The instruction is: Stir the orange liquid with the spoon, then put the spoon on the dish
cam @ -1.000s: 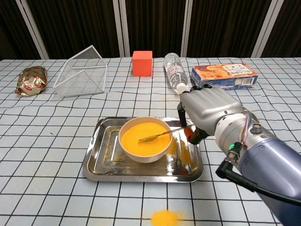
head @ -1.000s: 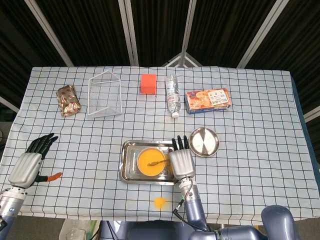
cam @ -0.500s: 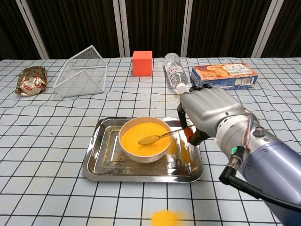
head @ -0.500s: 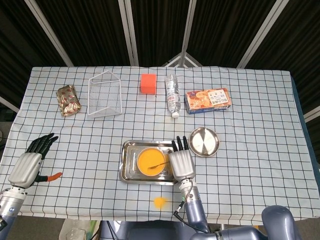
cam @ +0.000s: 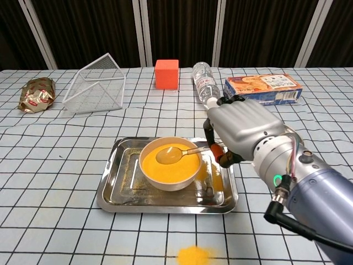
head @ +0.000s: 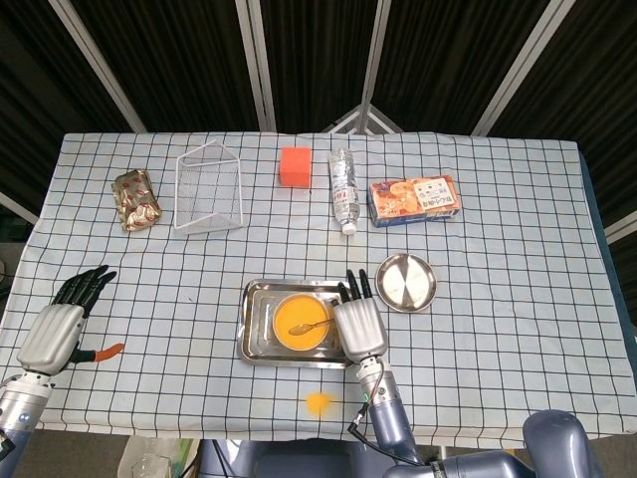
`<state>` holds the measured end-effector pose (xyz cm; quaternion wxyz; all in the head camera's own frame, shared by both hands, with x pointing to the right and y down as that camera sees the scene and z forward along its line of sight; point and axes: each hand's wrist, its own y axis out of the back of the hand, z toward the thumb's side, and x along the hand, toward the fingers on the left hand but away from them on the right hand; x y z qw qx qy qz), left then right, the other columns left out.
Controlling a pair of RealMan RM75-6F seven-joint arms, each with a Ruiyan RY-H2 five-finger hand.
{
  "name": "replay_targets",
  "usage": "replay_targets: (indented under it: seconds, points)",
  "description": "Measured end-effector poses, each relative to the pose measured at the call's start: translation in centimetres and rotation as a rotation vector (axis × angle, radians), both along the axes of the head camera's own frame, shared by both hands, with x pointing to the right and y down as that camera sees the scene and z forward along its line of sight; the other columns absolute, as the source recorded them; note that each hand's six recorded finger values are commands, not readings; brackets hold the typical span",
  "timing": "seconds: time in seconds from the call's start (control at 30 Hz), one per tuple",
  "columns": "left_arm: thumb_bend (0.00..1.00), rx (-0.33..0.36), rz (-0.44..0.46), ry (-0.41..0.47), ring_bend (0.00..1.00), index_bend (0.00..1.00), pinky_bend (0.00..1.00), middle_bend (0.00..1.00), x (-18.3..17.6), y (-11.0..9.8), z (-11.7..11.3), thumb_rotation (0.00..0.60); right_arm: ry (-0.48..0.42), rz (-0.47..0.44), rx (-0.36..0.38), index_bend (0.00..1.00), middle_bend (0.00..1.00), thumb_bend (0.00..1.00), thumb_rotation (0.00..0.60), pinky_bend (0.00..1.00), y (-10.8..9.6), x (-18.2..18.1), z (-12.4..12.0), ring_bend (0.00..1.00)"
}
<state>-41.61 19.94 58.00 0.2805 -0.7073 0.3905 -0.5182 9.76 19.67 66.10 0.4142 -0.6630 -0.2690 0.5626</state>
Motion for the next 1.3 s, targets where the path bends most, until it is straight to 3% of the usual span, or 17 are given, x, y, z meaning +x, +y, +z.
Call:
replay_targets:
  seconds: [0.23,0.4,0.67,1.0,1.3]
  points:
    - [0.0,0.001,-0.001,0.001,0.0,0.0,0.02,0.0,0.0,0.0,0.0,0.6,-0.018,-0.004,0.002,0.69,0.26,0.78,0.6,0.0,0.2,-0.4,-0.1,0.0]
    - [0.0,0.001,-0.001,-0.001,0.0,0.0,0.02,0.0,0.0,0.0,0.0,0.6,-0.042,-0.019,0.043,0.69,0.26,0.78,0.6,0.0,-0.1,-0.9,-0.5,0.0]
    - [0.0,0.001,-0.003,-0.002,0.0,0.0,0.02,0.0,-0.1,0.0,0.0,0.6,0.007,-0.112,0.186,0.69,0.26,0.78,0.6,0.0,-0.6,-0.7,-0.2,0.0]
    - [0.0,0.0,-0.002,-0.001,0.0,0.0,0.02,0.0,-0.1,-0.1,0.0,0.6,0.104,-0.304,0.394,0.69,0.26,0.78,0.6,0.0,-0.7,-0.2,0.4,0.0]
    - [0.0,-0.001,0.002,-0.004,0.0,0.0,0.02,0.0,0.0,0.0,0.0,0.6,0.147,-0.381,0.517,0.69,0.26,0.78,0.6,0.0,-0.6,0.3,0.2,0.0]
